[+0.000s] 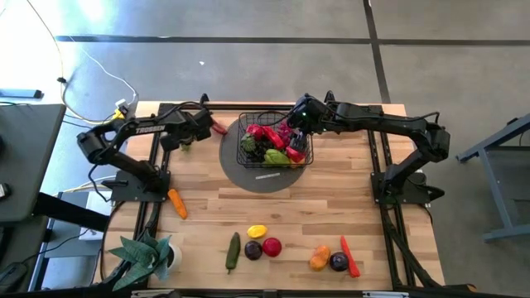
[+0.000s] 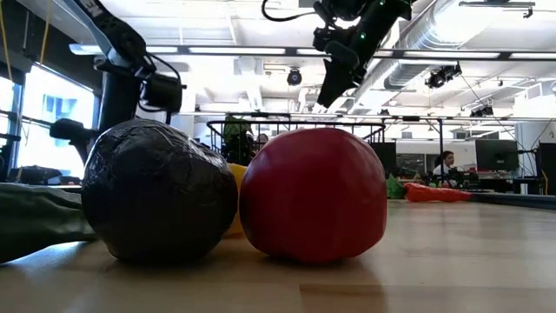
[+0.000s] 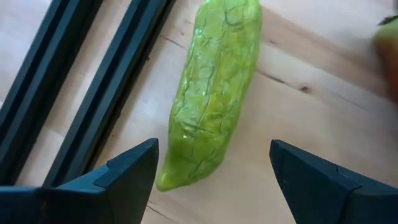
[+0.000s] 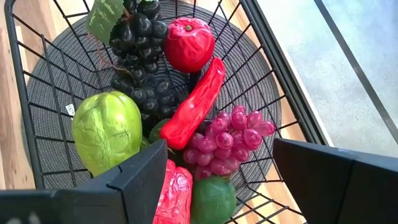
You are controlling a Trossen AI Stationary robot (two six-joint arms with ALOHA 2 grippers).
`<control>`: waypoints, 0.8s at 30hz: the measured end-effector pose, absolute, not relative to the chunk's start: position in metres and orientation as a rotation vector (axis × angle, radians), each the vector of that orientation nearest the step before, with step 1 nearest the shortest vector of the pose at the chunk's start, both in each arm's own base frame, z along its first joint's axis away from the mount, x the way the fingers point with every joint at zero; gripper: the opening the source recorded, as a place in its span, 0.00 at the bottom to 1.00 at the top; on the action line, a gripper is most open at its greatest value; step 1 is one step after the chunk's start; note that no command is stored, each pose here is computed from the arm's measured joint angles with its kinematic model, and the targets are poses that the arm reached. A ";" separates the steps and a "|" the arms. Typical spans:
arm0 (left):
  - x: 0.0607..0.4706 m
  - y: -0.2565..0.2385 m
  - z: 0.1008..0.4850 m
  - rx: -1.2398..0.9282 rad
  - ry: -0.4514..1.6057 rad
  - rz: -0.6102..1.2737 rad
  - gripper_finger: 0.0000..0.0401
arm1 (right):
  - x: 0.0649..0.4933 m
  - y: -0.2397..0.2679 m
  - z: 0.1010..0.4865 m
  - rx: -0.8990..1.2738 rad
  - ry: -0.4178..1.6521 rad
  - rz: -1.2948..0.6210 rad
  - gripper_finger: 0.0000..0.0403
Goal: Build produce basket
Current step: Put the green cucumber into the black mesh basket
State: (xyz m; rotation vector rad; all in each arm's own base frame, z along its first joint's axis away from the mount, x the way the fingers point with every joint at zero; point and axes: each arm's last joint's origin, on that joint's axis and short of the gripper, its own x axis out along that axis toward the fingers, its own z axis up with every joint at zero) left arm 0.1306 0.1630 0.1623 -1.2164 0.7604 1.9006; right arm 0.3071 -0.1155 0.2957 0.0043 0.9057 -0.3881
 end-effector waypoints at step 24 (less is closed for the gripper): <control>0.135 0.177 0.126 -1.097 0.983 1.898 0.41 | 0.307 -0.115 0.296 0.042 0.901 -0.401 0.69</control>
